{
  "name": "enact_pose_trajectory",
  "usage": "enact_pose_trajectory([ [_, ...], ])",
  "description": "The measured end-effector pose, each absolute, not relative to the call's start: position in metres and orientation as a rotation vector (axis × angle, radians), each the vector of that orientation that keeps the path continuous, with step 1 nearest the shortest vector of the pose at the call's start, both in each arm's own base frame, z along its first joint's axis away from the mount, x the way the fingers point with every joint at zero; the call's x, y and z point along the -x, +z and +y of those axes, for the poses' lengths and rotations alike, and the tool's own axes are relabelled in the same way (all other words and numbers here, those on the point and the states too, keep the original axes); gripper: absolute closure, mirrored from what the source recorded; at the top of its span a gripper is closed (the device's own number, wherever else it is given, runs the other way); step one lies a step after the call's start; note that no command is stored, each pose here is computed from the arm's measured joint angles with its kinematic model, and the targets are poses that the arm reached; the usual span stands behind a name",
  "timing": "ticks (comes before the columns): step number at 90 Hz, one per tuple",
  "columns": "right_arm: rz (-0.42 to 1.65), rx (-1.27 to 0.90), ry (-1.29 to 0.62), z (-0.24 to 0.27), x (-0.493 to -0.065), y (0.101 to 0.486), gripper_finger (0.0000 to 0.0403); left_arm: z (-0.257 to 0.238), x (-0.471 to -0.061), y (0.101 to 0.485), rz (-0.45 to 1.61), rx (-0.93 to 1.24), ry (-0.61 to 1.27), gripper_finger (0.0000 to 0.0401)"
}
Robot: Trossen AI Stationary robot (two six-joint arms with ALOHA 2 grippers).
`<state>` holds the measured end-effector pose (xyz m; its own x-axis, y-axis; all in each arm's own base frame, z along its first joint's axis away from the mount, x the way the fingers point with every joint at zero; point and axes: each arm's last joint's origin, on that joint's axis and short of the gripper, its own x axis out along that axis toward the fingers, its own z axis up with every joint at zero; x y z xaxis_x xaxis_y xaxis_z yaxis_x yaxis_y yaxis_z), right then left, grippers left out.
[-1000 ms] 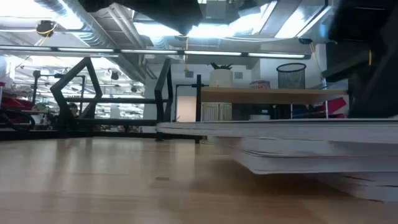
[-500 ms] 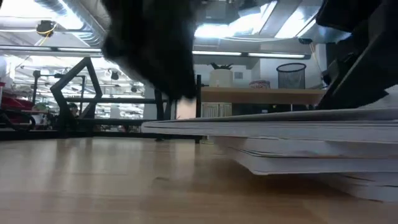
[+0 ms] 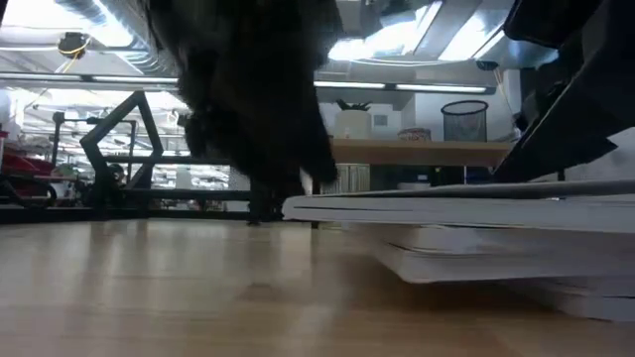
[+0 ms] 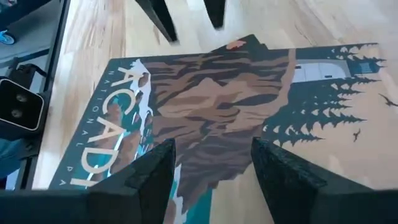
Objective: Stock shelves
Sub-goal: Put the brown book into the book holder
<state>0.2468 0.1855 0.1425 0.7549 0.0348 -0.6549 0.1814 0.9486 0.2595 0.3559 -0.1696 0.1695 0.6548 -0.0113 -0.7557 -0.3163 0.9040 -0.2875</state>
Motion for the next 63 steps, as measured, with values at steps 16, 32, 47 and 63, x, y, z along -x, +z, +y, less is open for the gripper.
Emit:
enact_pose_trajectory([
  [16,0.692,-0.306,-0.110,0.184,-0.247,0.143,0.0205,-0.176,-0.351,0.166,0.740,0.596,0.036,0.0202],
  [32,0.685,-0.304,-0.119,0.184,-0.247,0.143,0.0205,-0.176,-0.335,0.135,0.706,0.819,0.000,0.0202],
  [47,0.675,-0.301,-0.130,0.184,-0.247,0.143,0.0205,-0.168,-0.322,0.118,0.689,0.949,0.136,0.0202],
  [63,0.669,-0.298,-0.137,0.184,-0.247,0.143,0.0205,-0.168,-0.323,0.119,0.636,1.015,0.127,0.0202],
])
